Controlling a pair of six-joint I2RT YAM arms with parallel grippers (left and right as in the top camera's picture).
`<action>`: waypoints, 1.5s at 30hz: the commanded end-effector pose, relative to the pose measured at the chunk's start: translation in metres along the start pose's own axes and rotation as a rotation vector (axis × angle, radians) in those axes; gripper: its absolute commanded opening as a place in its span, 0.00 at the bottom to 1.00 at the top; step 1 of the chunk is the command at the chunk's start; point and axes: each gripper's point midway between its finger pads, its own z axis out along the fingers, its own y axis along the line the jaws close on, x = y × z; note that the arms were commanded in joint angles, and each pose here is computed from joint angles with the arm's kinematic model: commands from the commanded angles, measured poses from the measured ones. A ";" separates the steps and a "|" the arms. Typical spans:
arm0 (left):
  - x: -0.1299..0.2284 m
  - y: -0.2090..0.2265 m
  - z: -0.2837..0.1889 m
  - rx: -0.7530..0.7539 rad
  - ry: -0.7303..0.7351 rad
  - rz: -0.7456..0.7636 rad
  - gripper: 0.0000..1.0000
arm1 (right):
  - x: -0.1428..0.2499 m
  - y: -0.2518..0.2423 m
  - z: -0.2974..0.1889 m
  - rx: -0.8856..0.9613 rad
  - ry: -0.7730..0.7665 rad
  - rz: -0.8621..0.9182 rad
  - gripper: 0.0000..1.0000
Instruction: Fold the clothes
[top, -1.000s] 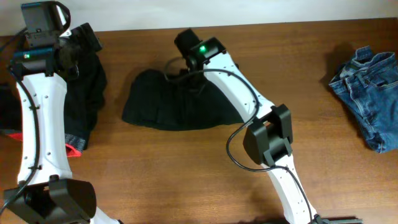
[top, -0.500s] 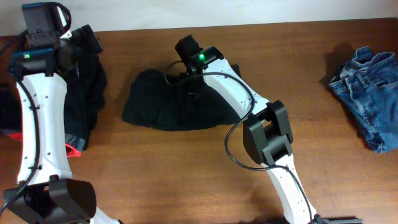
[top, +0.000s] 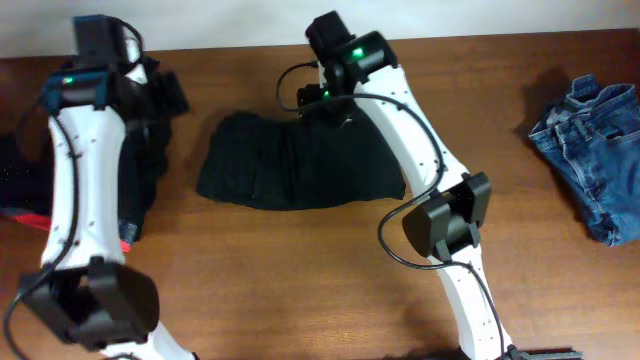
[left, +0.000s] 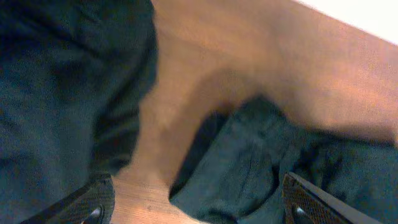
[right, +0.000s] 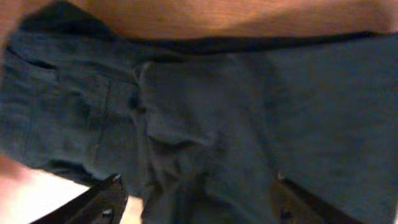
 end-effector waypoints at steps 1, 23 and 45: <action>0.027 -0.025 0.038 0.096 0.146 0.118 0.86 | 0.000 -0.013 -0.019 0.002 -0.001 -0.036 0.82; 0.061 -0.043 0.099 0.161 0.315 0.135 0.84 | 0.030 -0.052 0.027 0.192 0.133 -0.085 0.81; 0.037 0.009 0.108 0.119 0.253 -0.006 0.84 | 0.047 0.023 0.039 0.128 0.110 -0.330 0.89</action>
